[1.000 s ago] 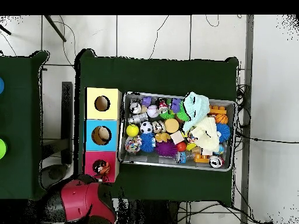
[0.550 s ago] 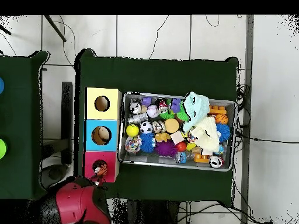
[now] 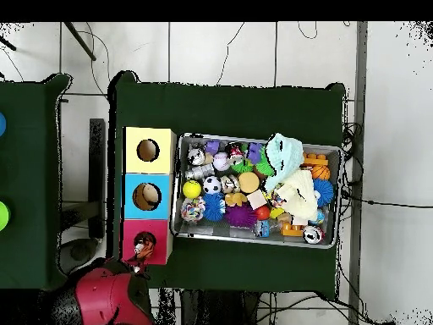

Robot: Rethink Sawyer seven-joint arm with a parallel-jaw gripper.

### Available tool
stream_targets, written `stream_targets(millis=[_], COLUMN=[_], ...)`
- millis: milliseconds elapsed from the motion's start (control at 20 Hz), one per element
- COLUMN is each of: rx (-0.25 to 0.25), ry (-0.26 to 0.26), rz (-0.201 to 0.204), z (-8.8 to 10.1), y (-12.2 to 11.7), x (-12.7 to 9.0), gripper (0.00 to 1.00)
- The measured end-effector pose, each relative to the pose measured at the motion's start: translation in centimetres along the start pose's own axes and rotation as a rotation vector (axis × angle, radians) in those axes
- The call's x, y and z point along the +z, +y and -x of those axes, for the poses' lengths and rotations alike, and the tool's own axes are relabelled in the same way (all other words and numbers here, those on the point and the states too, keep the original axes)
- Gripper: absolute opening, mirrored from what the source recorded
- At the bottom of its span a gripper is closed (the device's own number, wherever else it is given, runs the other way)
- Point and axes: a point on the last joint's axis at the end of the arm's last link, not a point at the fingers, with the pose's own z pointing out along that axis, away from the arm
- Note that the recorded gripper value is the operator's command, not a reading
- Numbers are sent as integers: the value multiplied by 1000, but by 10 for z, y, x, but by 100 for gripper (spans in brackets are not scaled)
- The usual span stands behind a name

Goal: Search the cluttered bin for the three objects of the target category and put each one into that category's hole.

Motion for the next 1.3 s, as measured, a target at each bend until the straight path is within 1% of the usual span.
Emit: stream_targets(millis=[400,750,1000,1300], rx=[5,9,11,15], ry=[19,24,20,34], rz=[-25,-31,-31,-39], z=[-5,-4,-2,4], y=[-5,-5,-2,0], x=[11,15,14,7], gripper=[0,0,0,0])
